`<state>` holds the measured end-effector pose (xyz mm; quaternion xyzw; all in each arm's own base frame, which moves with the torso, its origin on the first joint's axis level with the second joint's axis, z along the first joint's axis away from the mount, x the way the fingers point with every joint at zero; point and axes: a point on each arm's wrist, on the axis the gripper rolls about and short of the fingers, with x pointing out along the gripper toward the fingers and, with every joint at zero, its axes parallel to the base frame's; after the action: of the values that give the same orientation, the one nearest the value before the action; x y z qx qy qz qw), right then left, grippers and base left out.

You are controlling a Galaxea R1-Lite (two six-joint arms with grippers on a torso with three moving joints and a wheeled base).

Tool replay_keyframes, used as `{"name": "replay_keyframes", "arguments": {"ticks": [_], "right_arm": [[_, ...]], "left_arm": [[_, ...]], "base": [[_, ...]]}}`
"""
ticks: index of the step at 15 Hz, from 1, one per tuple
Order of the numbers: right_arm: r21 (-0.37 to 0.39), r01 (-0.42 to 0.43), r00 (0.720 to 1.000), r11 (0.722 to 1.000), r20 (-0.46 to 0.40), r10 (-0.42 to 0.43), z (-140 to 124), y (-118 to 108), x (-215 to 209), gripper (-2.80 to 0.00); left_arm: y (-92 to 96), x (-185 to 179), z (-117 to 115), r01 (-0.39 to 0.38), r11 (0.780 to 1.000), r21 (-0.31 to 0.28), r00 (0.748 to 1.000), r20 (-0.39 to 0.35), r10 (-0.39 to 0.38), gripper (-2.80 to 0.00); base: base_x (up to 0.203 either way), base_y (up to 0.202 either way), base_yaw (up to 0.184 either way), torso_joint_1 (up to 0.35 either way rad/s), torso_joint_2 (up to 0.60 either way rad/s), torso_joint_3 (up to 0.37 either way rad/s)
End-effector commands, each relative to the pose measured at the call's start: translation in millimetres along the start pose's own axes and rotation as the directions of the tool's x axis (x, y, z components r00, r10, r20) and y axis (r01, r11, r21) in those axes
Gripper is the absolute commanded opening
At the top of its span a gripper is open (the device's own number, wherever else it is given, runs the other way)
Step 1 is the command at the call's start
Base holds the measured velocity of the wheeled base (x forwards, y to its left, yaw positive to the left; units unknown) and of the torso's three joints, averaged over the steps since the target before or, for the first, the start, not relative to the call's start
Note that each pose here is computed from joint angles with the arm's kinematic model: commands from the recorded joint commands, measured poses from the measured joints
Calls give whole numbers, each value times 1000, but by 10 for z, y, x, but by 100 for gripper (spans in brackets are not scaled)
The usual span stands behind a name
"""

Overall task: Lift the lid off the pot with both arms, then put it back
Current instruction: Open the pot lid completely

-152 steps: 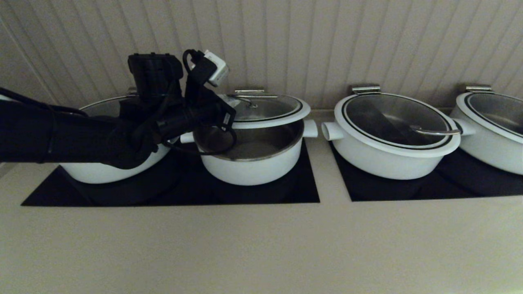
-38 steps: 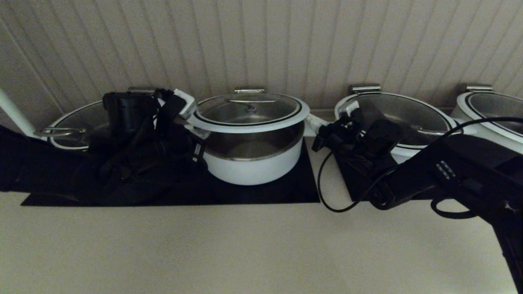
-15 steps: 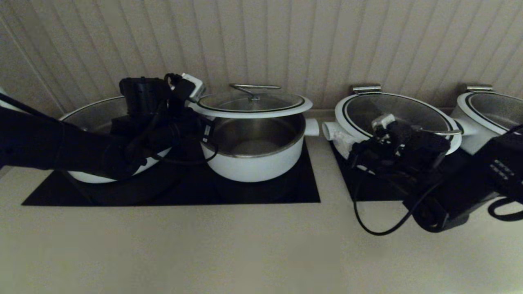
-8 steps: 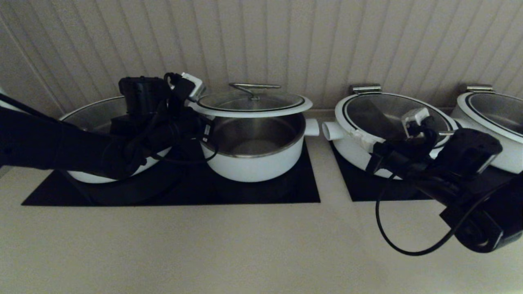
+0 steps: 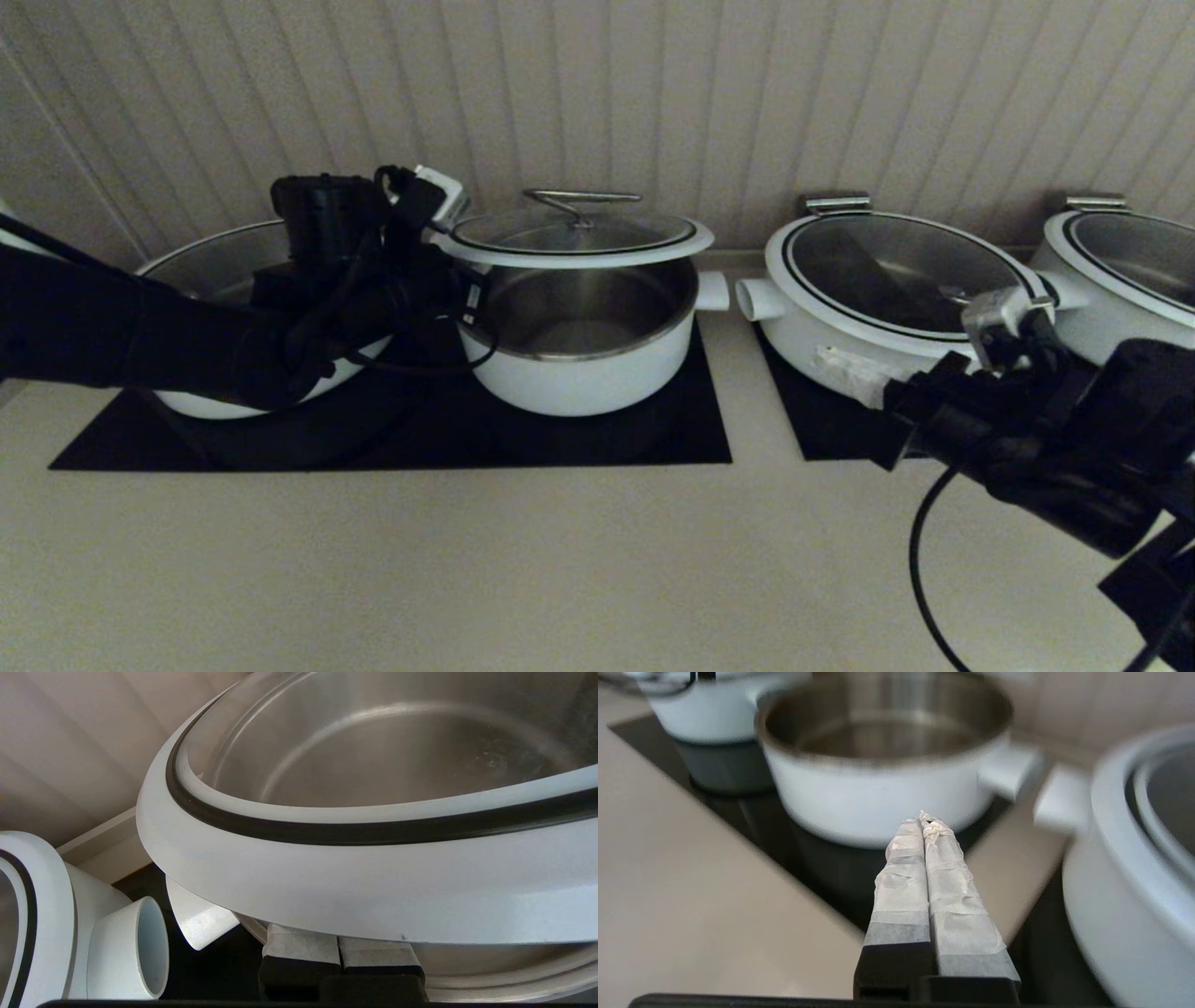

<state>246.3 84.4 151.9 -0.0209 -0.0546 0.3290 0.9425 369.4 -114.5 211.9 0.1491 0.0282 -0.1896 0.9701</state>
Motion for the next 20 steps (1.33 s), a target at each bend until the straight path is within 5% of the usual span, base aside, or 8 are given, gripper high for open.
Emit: {"name": "replay_keyframes", "arguments": {"ticks": [1, 4, 9, 13, 20], "right_arm": [[-9, 39, 999, 999, 11, -39, 113, 113, -333, -280], [-7, 143, 989, 990, -19, -143, 108, 190, -671, -280], [-60, 347, 931, 936, -94, -351, 8, 107, -1192, -280], [-112, 492, 837, 863, -212, -505, -92, 74, -1302, -280], [-84, 465, 792, 881, -406, -456, -180, 434, -1799, -280]], "left_arm": [[7, -17, 27, -3, 1000, 3, 1000, 10, 3, -280], [18, -25, 64, -7, 1000, 4, 1000, 22, 7, -280], [20, -24, 72, -7, 1000, 4, 1000, 25, 7, -280], [16, -8, 55, -6, 1000, 5, 1000, 20, 6, -280], [9, 1, 50, -4, 1000, 8, 1000, 19, 4, -280]], "base": [[0, 0, 0, 0, 0, 0], [0, 0, 0, 0, 0, 0], [0, 0, 0, 0, 0, 0], [0, 0, 0, 0, 0, 0], [0, 0, 0, 0, 0, 0]]}}
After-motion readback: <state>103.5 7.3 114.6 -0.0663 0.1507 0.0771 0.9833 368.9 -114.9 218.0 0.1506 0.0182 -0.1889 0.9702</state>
